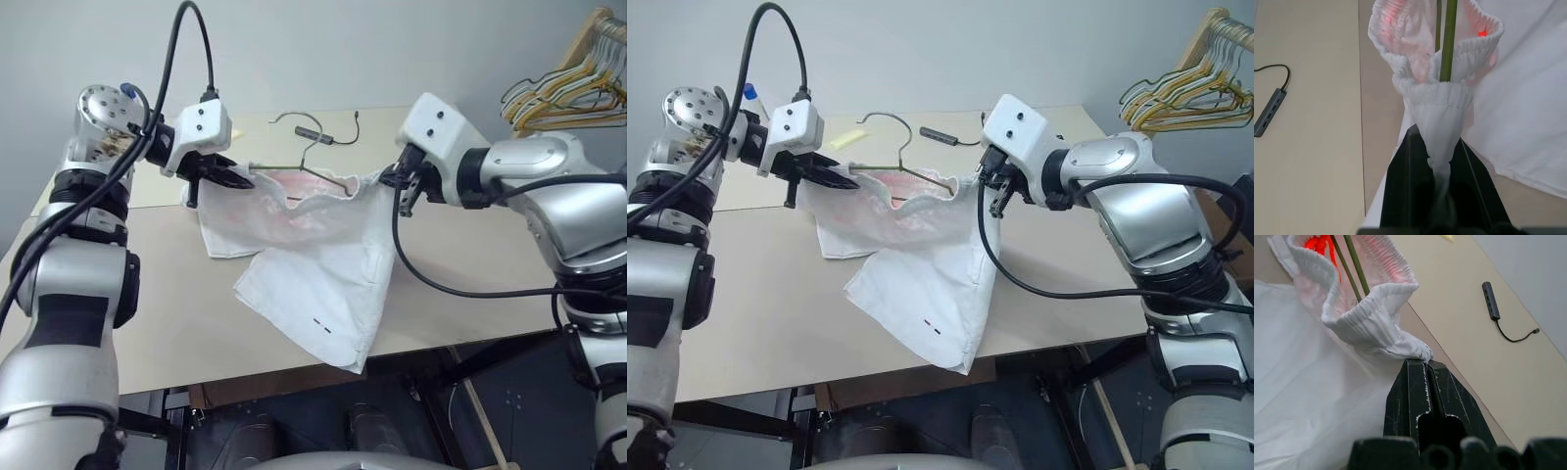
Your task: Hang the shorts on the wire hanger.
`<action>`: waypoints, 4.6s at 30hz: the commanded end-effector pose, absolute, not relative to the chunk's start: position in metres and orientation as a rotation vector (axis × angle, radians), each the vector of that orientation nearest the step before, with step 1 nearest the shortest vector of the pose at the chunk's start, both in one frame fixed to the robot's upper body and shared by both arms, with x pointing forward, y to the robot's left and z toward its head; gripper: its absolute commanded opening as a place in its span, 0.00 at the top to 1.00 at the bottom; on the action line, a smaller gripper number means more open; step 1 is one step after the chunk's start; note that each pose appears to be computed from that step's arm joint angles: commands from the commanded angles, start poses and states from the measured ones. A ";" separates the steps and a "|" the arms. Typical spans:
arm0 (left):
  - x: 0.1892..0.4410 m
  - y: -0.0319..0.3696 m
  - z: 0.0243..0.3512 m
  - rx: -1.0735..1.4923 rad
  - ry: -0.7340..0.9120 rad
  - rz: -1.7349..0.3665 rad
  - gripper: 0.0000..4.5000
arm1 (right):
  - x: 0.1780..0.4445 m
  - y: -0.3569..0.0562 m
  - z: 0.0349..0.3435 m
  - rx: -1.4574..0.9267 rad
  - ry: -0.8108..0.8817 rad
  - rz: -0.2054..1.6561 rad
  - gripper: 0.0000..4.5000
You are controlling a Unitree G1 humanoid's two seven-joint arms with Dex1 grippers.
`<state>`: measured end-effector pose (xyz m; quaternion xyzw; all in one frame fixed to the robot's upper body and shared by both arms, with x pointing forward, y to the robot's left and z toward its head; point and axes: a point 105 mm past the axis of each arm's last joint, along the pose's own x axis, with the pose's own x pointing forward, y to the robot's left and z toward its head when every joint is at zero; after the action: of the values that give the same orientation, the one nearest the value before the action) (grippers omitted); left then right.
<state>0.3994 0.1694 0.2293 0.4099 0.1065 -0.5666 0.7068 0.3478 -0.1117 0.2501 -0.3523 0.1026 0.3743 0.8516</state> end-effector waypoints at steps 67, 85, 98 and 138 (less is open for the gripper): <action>0.389 0.142 0.262 0.746 -0.072 -1.356 1.00 | 0.349 -0.111 0.242 -0.622 0.075 1.079 0.99; 0.415 0.148 0.338 0.358 -0.483 -0.972 0.00 | 0.342 -0.175 0.232 -0.388 0.176 0.722 1.00; 0.373 0.156 0.287 0.069 -0.476 -1.147 0.00 | 0.310 -0.315 0.228 -0.100 0.451 -0.044 1.00; 0.296 0.117 0.259 0.115 -0.373 -1.416 0.00 | 0.351 -0.435 0.228 0.487 0.402 -0.943 1.00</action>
<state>0.3000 0.1171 0.2521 0.0321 -0.1568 -0.6452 0.7471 0.3489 -0.4350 0.2113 0.2152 0.2169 -0.4496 0.8394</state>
